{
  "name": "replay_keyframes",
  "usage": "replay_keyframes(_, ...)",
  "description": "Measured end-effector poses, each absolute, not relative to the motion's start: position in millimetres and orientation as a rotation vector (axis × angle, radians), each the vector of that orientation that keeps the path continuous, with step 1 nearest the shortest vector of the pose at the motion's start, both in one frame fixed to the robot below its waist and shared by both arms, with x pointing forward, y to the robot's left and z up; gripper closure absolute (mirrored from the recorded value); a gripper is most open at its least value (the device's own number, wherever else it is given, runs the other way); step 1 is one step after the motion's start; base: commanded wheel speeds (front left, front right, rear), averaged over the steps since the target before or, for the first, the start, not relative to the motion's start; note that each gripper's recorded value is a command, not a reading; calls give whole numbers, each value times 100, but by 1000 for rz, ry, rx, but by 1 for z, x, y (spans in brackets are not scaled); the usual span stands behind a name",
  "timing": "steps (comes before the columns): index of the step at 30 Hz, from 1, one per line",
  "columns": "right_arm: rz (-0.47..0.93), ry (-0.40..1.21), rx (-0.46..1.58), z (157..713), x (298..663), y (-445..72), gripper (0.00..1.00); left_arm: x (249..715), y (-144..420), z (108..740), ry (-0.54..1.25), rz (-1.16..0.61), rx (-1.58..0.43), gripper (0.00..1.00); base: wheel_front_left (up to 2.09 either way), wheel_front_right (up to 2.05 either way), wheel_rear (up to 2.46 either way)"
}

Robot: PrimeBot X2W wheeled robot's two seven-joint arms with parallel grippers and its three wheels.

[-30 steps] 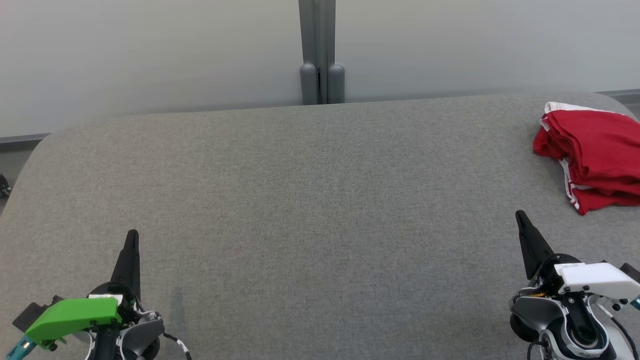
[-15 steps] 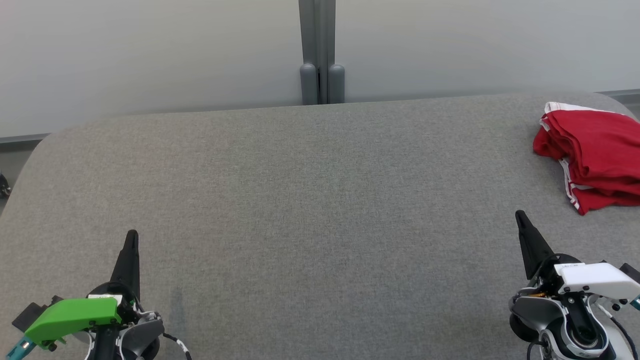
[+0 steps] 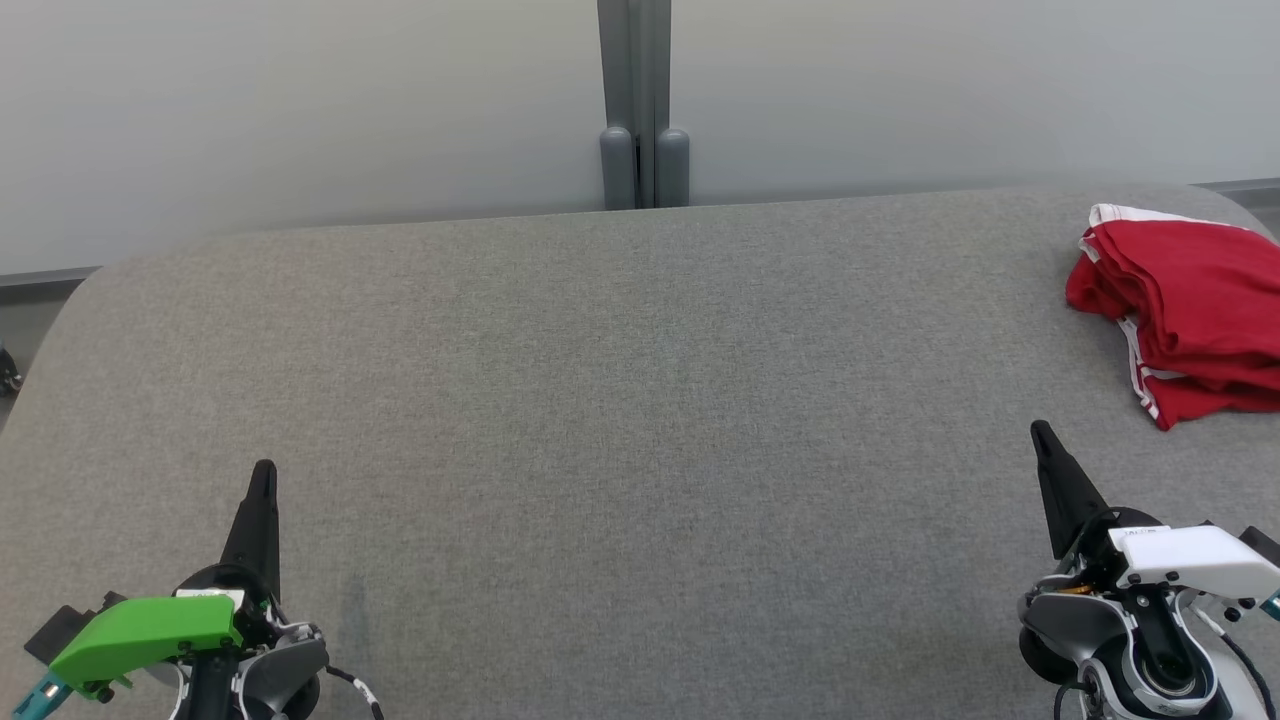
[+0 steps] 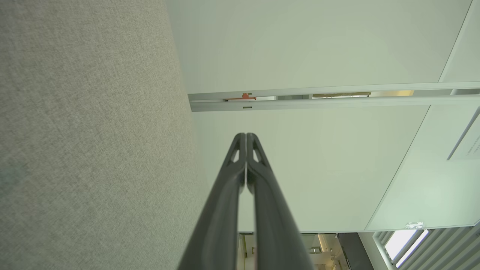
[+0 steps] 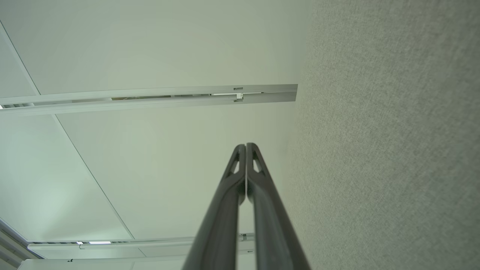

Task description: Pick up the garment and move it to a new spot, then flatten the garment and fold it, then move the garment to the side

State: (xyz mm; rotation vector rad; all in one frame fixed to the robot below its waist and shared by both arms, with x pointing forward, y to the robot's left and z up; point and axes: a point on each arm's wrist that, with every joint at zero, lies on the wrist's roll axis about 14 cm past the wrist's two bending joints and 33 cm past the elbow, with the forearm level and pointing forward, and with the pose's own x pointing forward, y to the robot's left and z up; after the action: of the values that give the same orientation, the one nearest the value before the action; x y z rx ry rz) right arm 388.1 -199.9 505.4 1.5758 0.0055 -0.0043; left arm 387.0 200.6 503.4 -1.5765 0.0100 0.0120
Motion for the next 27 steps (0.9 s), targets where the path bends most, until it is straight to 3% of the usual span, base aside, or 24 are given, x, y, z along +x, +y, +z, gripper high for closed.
replay_keyframes(27, -6, 4, 1577, 505, 388, -200, 100, 387, 200, 503, 11, 11, -1577, 100, 0, 0, 0)
